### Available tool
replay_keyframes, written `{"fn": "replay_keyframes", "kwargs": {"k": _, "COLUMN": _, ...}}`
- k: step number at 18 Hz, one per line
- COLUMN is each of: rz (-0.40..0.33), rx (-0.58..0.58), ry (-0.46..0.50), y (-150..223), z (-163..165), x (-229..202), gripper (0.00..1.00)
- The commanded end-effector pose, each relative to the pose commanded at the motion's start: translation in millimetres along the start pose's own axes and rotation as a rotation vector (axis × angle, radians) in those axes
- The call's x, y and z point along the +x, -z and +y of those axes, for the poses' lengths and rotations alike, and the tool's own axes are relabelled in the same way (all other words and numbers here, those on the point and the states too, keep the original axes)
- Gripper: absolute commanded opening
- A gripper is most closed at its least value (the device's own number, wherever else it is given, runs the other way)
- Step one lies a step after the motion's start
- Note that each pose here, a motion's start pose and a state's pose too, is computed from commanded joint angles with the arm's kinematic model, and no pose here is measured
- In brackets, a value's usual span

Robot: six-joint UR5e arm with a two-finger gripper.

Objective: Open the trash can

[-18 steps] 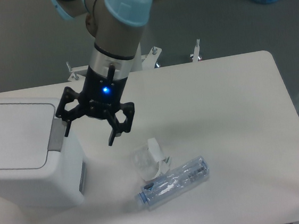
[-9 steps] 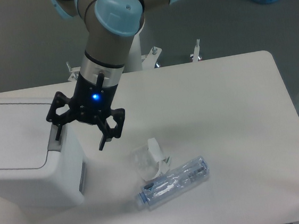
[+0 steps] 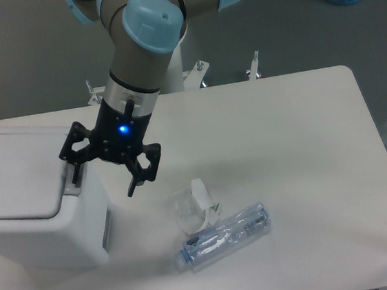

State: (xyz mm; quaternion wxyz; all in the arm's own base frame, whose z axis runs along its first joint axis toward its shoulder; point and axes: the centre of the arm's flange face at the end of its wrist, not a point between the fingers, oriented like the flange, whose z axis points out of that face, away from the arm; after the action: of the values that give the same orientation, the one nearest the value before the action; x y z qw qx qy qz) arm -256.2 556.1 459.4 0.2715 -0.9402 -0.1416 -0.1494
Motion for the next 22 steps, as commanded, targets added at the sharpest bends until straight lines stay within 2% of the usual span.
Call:
{"fn": "replay_keyframes", "kwargs": {"k": 8, "rz": -0.007, "rx": 0.016, "ry": -0.011, "y": 8, "z": -7, "x": 2, "gripper": 1.00}}
{"fn": "replay_keyframes", "kwargs": {"k": 12, "rz": -0.036, "rx": 0.062, "ry": -0.034, "y": 21, "z": -15, "x": -5, "gripper": 1.00}}
{"fn": "replay_keyframes", "kwargs": {"k": 17, "rz": -0.100, "rx": 0.141, "ry": -0.022, "y": 45, "z": -16, "x": -46, "gripper": 1.00}}
{"fn": "replay_keyframes", "kwargs": {"k": 22, "rz": -0.135, "rx": 0.130, "ry": -0.099, "y": 41, "z": -10, "x": -100, "gripper": 1.00}}
